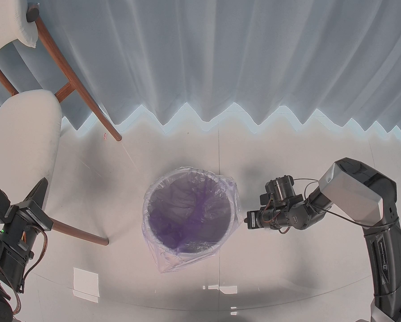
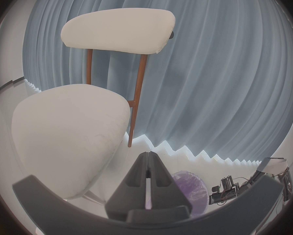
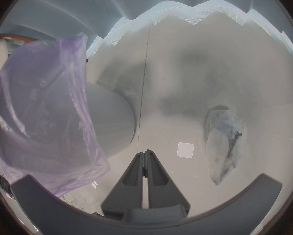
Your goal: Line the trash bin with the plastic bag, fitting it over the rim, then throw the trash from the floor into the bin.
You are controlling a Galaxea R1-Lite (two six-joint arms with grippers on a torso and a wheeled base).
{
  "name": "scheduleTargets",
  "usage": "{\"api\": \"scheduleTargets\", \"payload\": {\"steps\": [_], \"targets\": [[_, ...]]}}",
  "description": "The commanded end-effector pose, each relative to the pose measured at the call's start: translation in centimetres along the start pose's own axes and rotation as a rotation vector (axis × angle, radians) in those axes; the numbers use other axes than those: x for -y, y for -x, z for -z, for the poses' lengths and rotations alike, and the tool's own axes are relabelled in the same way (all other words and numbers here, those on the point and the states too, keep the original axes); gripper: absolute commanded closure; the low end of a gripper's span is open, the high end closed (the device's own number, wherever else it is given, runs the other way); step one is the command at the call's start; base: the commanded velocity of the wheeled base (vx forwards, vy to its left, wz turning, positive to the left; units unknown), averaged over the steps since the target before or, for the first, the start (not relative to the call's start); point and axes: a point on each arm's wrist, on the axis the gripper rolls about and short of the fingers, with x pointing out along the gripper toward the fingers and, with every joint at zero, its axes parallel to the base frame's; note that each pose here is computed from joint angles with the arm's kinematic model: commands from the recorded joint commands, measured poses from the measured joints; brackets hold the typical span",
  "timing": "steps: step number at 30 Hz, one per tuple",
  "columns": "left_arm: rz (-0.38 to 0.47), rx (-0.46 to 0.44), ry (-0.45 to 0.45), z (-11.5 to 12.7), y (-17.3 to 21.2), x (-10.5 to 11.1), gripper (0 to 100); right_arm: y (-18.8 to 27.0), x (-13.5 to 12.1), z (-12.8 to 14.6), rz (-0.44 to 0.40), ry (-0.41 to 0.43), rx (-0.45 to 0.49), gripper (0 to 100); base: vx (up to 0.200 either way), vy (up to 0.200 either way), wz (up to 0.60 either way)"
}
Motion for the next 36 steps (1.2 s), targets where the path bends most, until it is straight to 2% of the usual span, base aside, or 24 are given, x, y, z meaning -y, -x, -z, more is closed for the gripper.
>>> {"api": "scheduleTargets", "payload": {"steps": [1, 4, 6, 10, 13, 16, 19, 20, 24, 29, 36], "targets": [[0.026, -0.037, 0.003, 0.5, 0.3, -0.1, 100, 5.5, -1.8, 1.3, -0.031, -0.039, 0.073, 100, 0.0, 0.0, 0.0], [0.023, -0.059, 0.019, 0.7, 0.4, -0.1, 100, 6.9, -3.3, 2.5, -0.067, -0.077, 0.091, 100, -0.133, 0.0, 0.0], [0.019, -0.088, 0.033, 1.0, 0.5, -0.1, 100, 7.8, -5.2, 4.0, -0.124, -0.138, 0.109, 100, -0.2, 0.0, 0.0], [0.032, -0.136, 0.058, 1.4, 0.9, 0.0, 100, 7.8, -6.9, 5.1, -0.192, -0.174, 0.16, 100, -0.2, 0.0, 0.0], [0.034, -0.154, 0.054, 1.5, 1.0, 0.0, 100, 7.6, -7.4, 5.4, -0.205, -0.169, 0.18, 100, -0.2, 0.0, 0.0], [0.045, -0.139, 0.051, 1.4, 0.9, 0.1, 100, 7.1, -7.9, 5.7, -0.21, -0.177, 0.175, 100, -0.2, 0.0, 0.0], [0.064, -0.109, 0.068, 1.1, 0.7, 0.3, 100, 6.5, -8.1, 6.4, -0.206, -0.195, 0.152, 100, 0.0, 0.0, 0.0], [0.07, -0.104, 0.076, 1.0, 0.7, 0.3, 100, 6.3, -8.2, 6.7, -0.201, -0.2, 0.149, 0, 0.0, 0.0, 0.0], [0.089, -0.099, 0.15, 0.9, 0.8, 0.4, 100, 5.8, -9.3, 6.9, -0.206, -0.218, 0.192, 0, 0.0, 0.0, 0.0], [0.144, -0.12, 0.272, 0.9, 1.2, 1.2, 100, 4.3, -9.3, 7.1, -0.185, -0.215, 0.223, 0, 0.0, 0.0, 0.0], [0.149, -0.117, 0.279, 0.8, 1.3, 1.2, 100, 2.4, -8.9, 6.5, -0.144, -0.214, 0.264, 0, 0.0, 0.0, 0.0]]}}
